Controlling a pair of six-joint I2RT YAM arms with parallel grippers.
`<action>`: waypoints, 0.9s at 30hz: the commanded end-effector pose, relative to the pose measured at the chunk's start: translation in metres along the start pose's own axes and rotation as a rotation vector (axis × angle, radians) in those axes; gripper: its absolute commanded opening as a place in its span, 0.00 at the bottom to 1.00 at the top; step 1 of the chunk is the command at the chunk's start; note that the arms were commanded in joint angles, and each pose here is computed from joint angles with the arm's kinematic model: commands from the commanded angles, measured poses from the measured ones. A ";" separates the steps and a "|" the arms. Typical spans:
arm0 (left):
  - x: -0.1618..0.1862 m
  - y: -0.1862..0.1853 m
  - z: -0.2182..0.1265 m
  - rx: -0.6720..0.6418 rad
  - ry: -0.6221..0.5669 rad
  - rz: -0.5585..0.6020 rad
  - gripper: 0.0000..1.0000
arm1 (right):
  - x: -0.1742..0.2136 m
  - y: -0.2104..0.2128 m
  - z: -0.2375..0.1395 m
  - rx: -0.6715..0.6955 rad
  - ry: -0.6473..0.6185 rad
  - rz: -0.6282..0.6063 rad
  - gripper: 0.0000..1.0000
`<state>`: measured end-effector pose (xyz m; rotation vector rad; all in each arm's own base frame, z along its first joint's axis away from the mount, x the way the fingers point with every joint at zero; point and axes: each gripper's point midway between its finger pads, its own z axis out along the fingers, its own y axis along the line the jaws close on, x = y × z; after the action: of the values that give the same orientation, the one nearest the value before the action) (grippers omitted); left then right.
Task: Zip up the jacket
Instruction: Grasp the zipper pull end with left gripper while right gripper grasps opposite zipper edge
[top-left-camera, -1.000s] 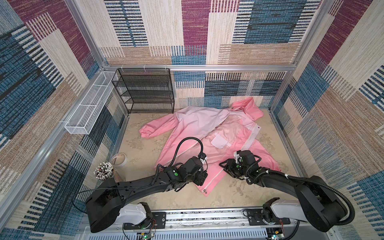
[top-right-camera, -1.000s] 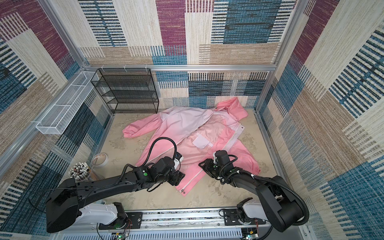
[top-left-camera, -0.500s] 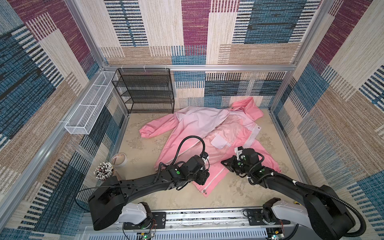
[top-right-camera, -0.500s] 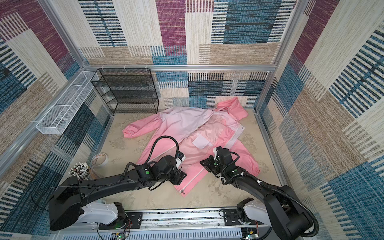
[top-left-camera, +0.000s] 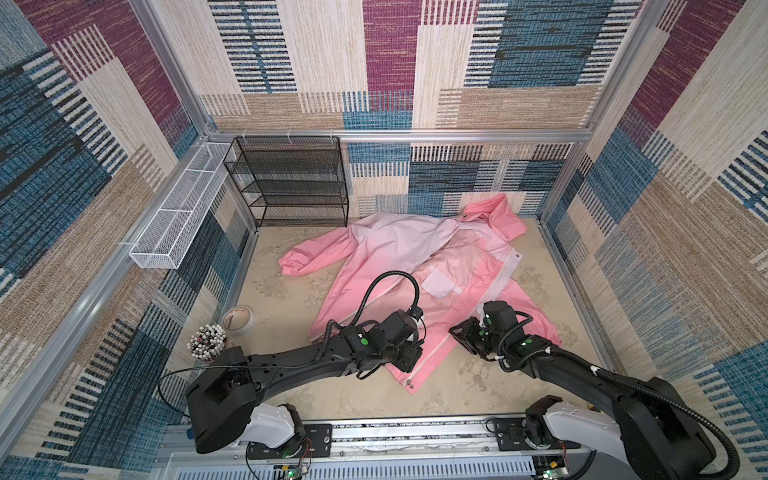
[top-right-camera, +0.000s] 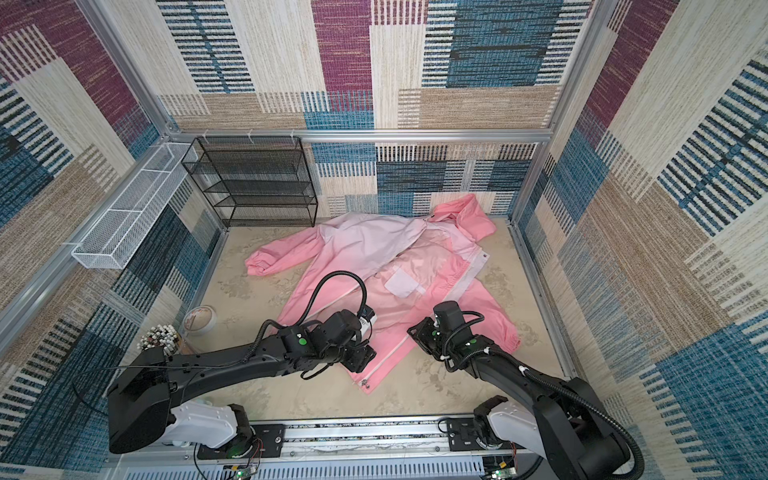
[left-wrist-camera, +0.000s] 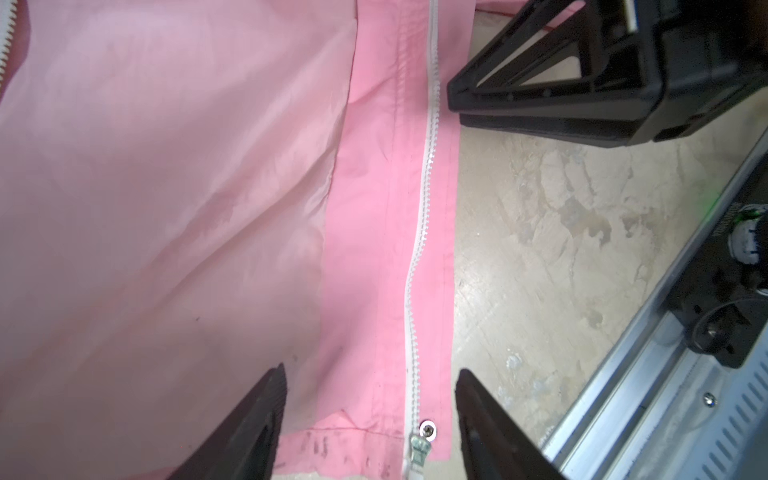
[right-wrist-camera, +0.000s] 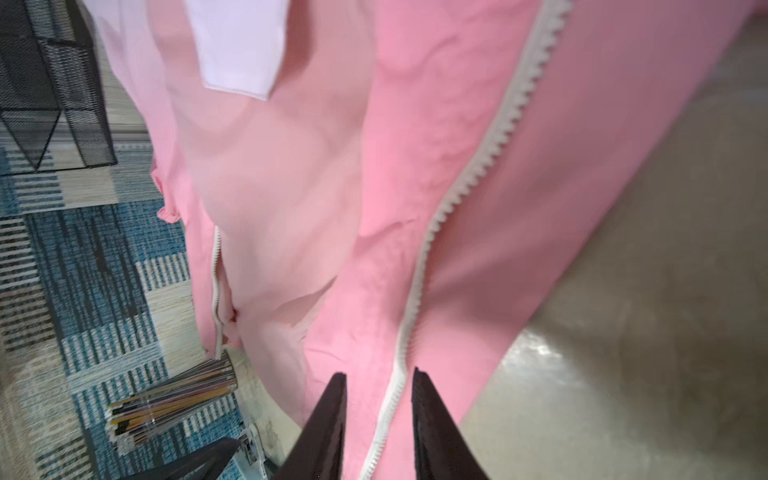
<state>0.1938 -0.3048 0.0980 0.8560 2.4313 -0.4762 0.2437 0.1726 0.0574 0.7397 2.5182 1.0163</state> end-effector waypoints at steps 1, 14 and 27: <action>0.004 0.005 -0.002 -0.029 0.004 0.021 0.68 | -0.008 -0.003 0.003 0.024 -0.037 0.011 0.31; 0.009 0.008 -0.002 -0.038 0.010 0.009 0.68 | -0.011 0.014 0.014 -0.031 -0.016 -0.013 0.23; 0.010 0.007 -0.002 -0.035 0.011 0.010 0.67 | 0.000 0.028 0.025 -0.103 0.069 -0.004 0.25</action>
<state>0.1899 -0.2948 0.0916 0.8580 2.4444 -0.4376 0.2607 0.1906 0.0490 0.7152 2.5336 1.0816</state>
